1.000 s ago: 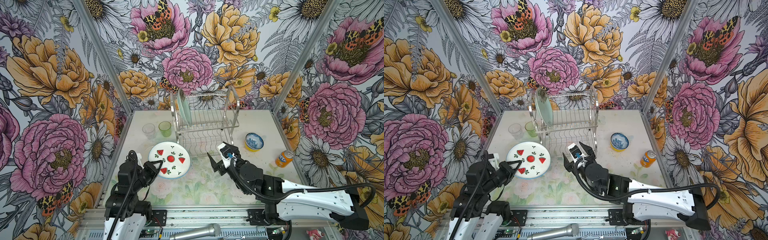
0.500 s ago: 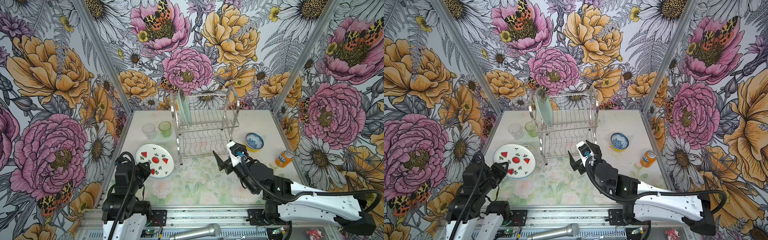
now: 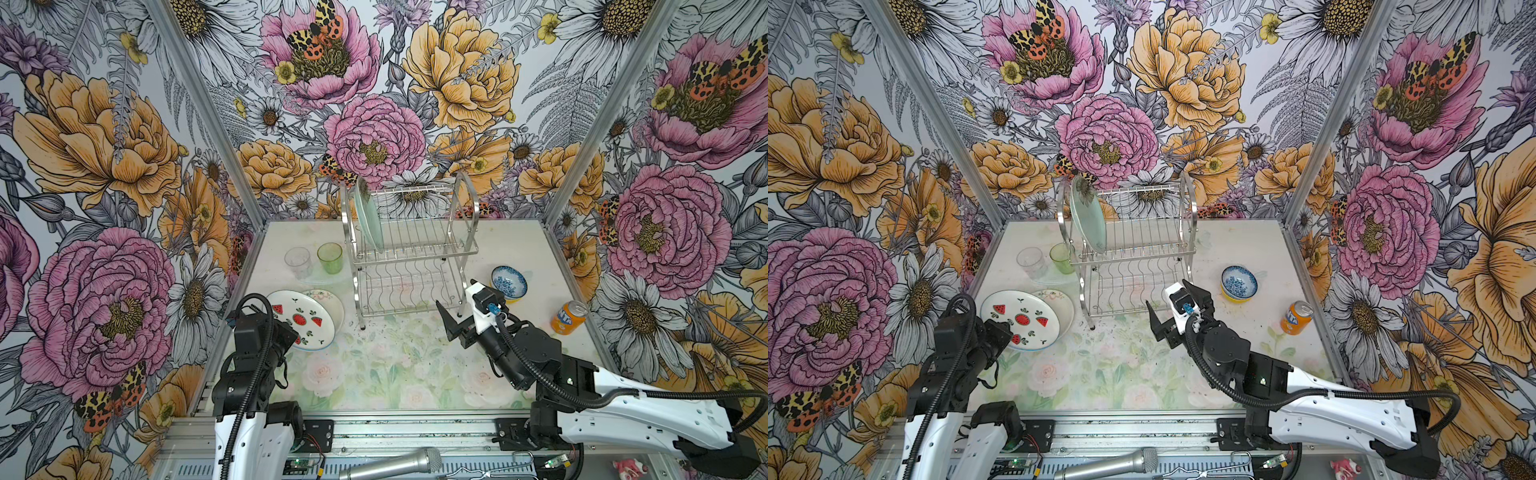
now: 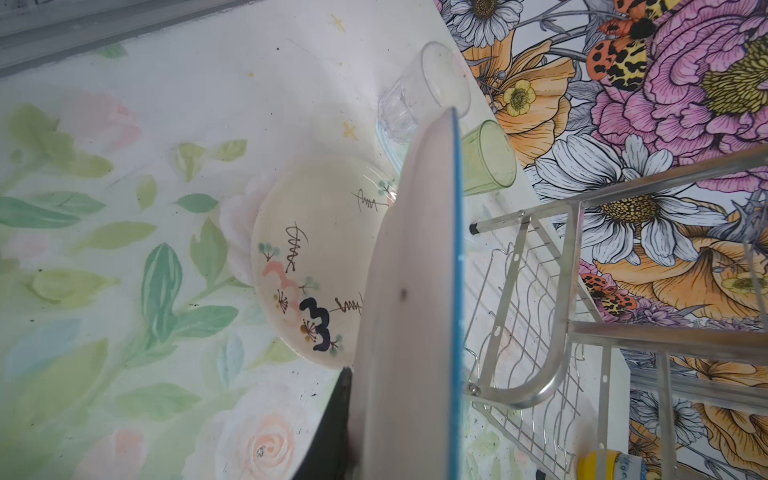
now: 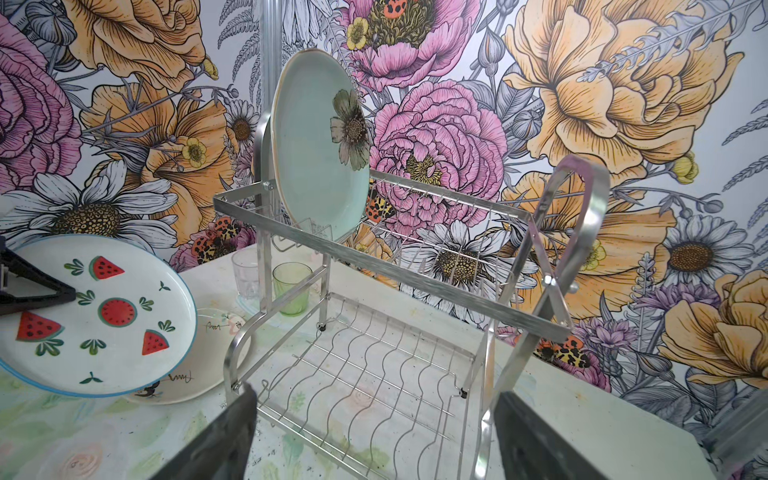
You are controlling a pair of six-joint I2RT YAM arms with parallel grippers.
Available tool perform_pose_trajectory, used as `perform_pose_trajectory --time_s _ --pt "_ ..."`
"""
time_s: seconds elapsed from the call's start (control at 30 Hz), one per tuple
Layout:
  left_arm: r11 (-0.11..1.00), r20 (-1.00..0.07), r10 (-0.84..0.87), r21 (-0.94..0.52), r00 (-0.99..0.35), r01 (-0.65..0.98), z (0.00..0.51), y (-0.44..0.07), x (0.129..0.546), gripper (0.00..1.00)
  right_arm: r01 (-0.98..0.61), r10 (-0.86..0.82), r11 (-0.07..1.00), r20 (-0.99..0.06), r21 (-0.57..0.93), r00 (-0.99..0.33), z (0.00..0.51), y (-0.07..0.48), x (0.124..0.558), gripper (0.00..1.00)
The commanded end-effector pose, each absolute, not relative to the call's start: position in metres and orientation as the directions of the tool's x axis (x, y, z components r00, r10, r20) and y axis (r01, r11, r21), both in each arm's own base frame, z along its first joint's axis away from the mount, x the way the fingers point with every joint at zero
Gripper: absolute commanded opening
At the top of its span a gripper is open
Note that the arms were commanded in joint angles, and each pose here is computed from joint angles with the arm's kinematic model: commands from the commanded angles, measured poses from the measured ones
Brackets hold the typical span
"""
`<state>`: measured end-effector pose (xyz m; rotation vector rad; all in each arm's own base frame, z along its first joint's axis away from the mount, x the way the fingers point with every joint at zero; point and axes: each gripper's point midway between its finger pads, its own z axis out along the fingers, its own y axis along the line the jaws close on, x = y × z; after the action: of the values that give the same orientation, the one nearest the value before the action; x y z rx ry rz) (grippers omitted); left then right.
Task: Unload the mixed dishes from the dish rack
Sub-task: 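Open the right gripper and draw it back toward the rack, then reach the right gripper into the rack toward the mint-green plate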
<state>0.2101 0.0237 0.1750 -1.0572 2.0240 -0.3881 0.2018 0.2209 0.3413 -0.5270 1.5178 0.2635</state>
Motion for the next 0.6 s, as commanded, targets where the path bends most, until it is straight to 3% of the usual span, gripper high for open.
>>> perform_pose_trajectory --time_s 0.0,0.33,0.47,0.57 --pt "0.593 -0.54 -0.802 -0.673 -0.254 -0.442 0.198 0.024 0.236 0.0 -0.458 -0.126 0.879 -0.991 -0.132 0.045 0.343 0.209 0.203 0.92" --pt "0.553 -0.468 -0.833 -0.686 -0.295 -0.474 0.162 0.022 0.258 0.0 -0.436 -0.175 0.884 -0.984 -0.168 0.026 0.33 0.207 0.21 0.92" --pt "0.574 -0.475 -0.819 -0.648 -0.322 -0.502 0.151 0.025 0.26 0.29 -0.427 -0.192 0.887 -0.981 -0.178 0.009 0.322 0.208 0.215 0.92" --pt "0.577 -0.469 -0.816 -0.626 -0.338 -0.525 0.141 0.027 0.26 0.35 -0.421 -0.207 0.888 -0.978 -0.186 -0.004 0.316 0.21 0.219 0.93"
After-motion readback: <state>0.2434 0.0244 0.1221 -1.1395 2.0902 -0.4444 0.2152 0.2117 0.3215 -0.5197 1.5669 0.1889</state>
